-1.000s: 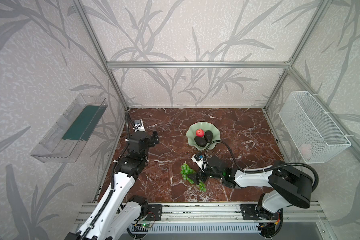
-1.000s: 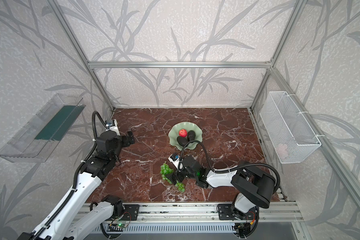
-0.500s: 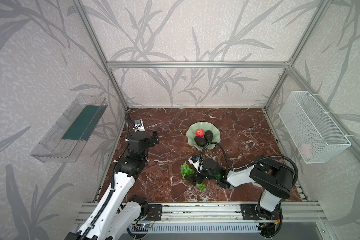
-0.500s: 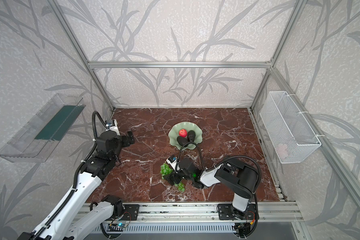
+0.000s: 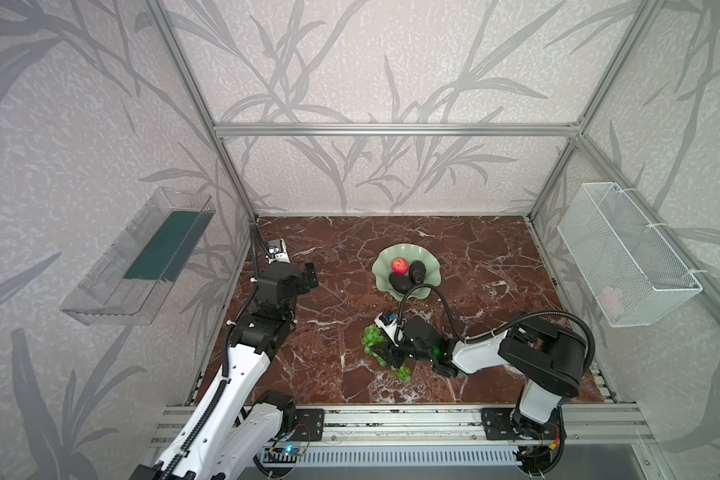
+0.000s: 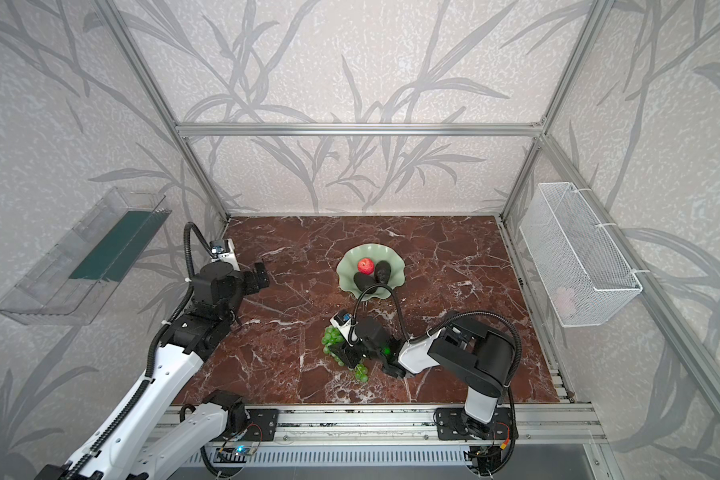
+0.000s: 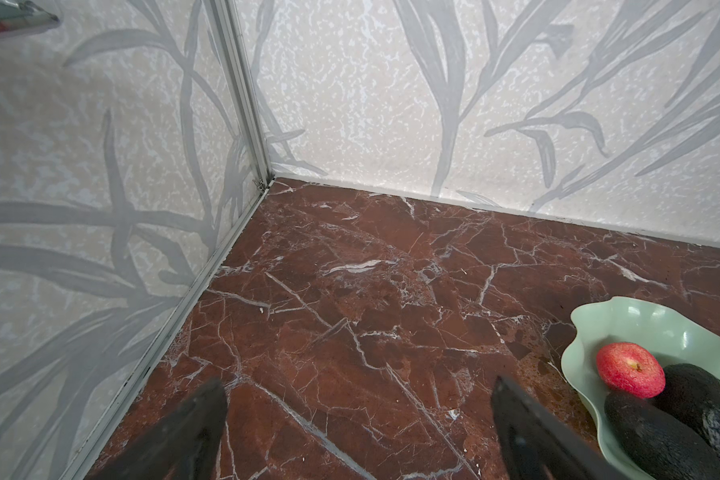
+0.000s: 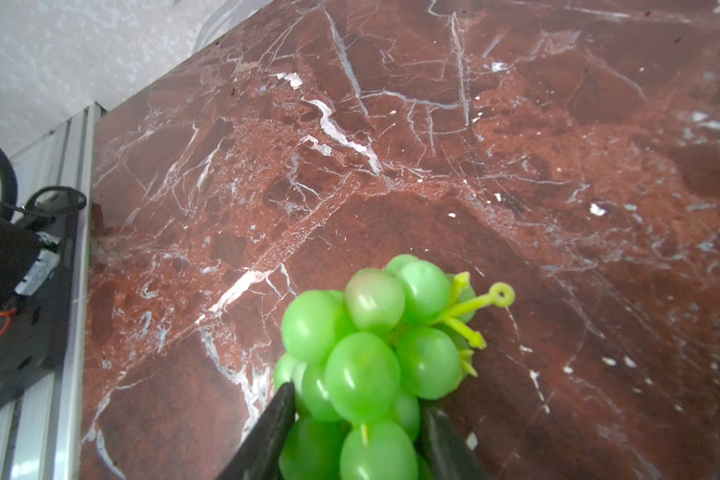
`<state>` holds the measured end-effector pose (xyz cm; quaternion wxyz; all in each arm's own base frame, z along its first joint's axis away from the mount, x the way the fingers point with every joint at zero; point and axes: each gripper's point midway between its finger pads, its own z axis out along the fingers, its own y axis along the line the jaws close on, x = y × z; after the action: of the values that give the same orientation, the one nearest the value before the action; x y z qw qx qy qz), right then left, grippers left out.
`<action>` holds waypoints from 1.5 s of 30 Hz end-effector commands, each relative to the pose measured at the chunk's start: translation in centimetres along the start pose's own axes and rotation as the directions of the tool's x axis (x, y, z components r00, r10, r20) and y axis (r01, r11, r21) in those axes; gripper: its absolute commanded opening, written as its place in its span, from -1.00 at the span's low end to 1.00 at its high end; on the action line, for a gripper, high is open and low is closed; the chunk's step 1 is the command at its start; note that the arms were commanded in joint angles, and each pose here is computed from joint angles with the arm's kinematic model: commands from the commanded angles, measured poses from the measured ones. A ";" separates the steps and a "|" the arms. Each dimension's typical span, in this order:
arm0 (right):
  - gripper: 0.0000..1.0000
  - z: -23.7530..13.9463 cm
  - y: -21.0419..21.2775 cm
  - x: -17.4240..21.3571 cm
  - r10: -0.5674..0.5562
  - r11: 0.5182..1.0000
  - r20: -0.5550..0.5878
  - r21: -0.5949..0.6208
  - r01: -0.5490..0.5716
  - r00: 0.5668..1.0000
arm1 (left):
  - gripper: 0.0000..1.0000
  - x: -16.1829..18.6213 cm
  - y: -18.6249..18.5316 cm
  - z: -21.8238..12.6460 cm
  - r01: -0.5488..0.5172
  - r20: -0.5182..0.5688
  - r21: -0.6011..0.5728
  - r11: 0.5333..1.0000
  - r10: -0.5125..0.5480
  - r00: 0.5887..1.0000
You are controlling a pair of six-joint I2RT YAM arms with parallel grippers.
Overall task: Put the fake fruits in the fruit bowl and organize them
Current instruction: 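Grasp the green grapes by the stem with the right gripper and lift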
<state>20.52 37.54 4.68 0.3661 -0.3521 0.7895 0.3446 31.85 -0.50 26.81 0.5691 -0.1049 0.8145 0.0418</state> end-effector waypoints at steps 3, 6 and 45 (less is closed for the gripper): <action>-0.29 -0.4 -0.3 -0.9 -0.013 0.999 0.001 0.037 0.013 1.000 | 0.98 0.5 0.3 0.1 0.006 -0.009 -0.006 1.000 -0.006 1.000; -0.33 -1.4 0.2 -2.9 -0.018 0.999 0.048 0.035 0.016 0.999 | 0.98 0.5 0.3 0.0 0.006 -0.009 -0.006 1.000 -0.006 1.000; 0.68 0.7 0.1 2.6 -0.032 0.995 -0.159 0.092 0.047 0.987 | 0.98 0.5 0.3 0.0 0.014 -0.007 -0.003 1.000 -0.014 1.000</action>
<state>19.02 37.25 2.81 0.3300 -0.3842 0.8139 0.2847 31.84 -0.51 26.59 0.5674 -0.1071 0.8155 0.0381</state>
